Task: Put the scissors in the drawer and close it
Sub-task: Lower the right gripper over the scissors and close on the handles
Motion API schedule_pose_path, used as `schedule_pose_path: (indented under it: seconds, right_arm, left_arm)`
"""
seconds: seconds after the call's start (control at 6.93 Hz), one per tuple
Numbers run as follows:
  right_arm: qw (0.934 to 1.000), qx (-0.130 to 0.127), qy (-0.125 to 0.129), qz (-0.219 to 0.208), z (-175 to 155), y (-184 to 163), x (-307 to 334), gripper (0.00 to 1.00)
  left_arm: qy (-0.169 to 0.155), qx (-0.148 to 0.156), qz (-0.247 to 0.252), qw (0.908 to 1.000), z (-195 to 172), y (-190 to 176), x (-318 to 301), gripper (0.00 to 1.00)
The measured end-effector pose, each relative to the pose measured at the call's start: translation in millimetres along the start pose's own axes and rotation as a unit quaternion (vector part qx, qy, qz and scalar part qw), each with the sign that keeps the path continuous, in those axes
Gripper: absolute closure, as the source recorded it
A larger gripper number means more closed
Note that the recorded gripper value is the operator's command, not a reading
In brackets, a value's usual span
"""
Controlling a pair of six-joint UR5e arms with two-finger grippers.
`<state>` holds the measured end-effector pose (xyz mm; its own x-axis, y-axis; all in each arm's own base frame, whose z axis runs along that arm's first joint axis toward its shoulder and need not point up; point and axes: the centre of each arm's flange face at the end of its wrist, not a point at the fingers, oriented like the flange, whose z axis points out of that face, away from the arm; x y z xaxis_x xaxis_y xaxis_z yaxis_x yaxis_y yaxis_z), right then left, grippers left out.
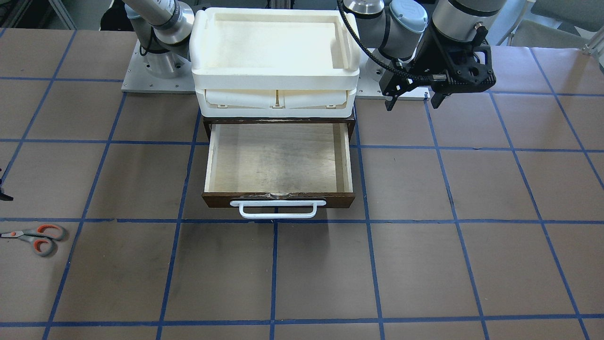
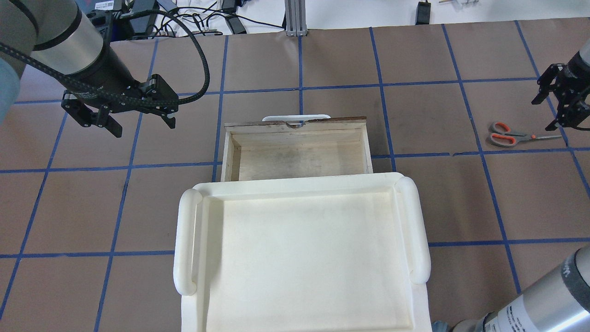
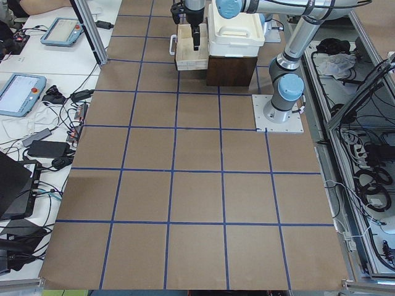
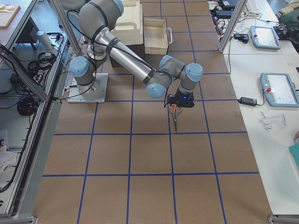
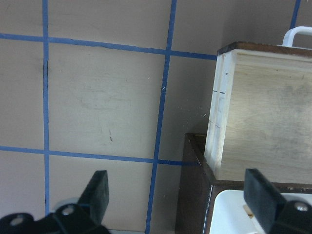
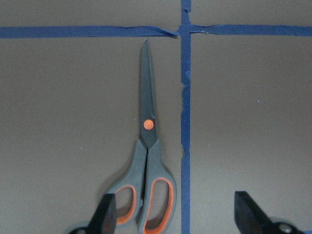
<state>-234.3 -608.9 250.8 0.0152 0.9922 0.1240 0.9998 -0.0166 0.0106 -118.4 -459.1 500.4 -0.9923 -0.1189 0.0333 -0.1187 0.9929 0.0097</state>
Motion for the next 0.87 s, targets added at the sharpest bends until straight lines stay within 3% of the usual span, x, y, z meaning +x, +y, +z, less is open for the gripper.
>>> schedule_pose_path:
  seconds: [0.43, 0.87]
  right_arm:
    - [0.9996, 0.010, -0.016, 0.019, 41.4, -10.1, -12.3, 0.22]
    - [0.9998, 0.005, -0.004, 0.018, 71.2, -4.2, -7.0, 0.21]
  left_arm:
    - [-0.001, 0.000, 0.000, 1.0000, 0.0, 0.0, -0.2, 0.00]
    - [-0.002, -0.002, 0.001, 1.0000, 1.3, 0.4, -0.5, 0.00]
